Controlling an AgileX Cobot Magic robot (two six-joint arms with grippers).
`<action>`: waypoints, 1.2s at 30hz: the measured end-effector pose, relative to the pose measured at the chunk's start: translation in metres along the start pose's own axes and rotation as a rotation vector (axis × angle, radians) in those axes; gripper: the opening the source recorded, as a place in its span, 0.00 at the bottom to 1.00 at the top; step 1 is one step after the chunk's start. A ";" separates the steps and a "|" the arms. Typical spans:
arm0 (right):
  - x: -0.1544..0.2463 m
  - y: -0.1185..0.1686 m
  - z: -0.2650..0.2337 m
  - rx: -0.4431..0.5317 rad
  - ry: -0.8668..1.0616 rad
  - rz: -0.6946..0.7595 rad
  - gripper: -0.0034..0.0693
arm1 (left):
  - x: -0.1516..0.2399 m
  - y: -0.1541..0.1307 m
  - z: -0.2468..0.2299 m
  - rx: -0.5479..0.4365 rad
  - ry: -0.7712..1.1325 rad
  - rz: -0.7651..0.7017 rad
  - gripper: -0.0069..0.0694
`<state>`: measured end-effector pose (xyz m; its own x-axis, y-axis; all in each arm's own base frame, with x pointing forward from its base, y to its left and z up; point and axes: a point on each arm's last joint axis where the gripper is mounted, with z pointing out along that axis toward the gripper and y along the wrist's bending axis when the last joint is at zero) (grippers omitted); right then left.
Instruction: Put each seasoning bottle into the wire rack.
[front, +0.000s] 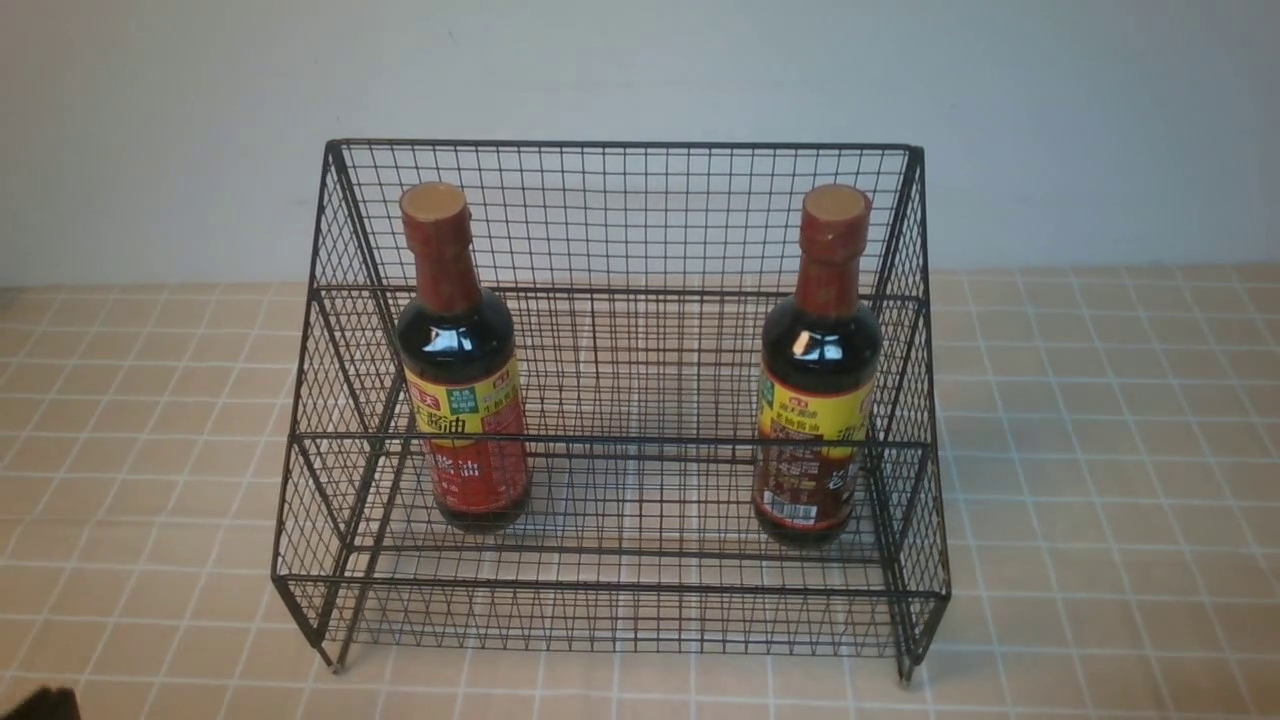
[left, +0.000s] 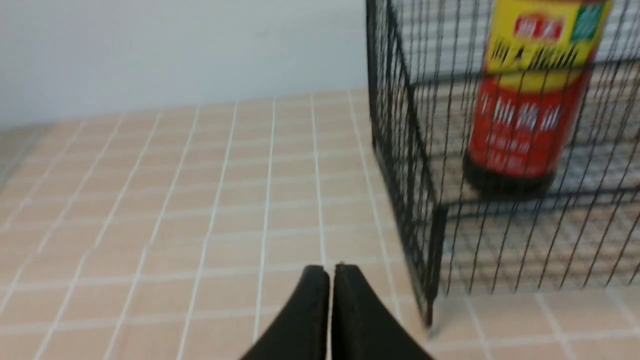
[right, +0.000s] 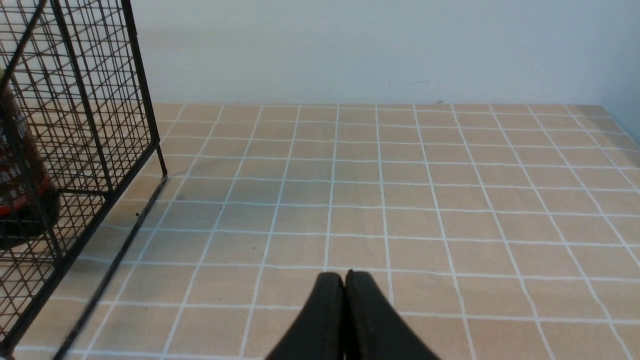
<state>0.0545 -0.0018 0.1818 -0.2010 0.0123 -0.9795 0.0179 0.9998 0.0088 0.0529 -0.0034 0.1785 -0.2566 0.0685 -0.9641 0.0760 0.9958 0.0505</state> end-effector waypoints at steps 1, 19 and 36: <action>0.000 0.000 0.000 0.000 0.000 0.000 0.03 | 0.003 0.000 0.001 0.000 0.009 -0.001 0.08; 0.000 0.000 0.000 0.000 0.000 0.000 0.03 | 0.007 0.000 0.001 -0.002 0.036 -0.005 0.08; 0.000 0.000 0.000 0.000 0.000 -0.010 0.03 | 0.007 0.000 0.001 -0.002 0.037 -0.002 0.08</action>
<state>0.0545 -0.0018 0.1818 -0.2012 0.0022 -0.9796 0.0159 0.9999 -0.0010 0.0525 -0.0032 0.1712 -0.2926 0.0687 -0.9537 0.0738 0.9961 0.0491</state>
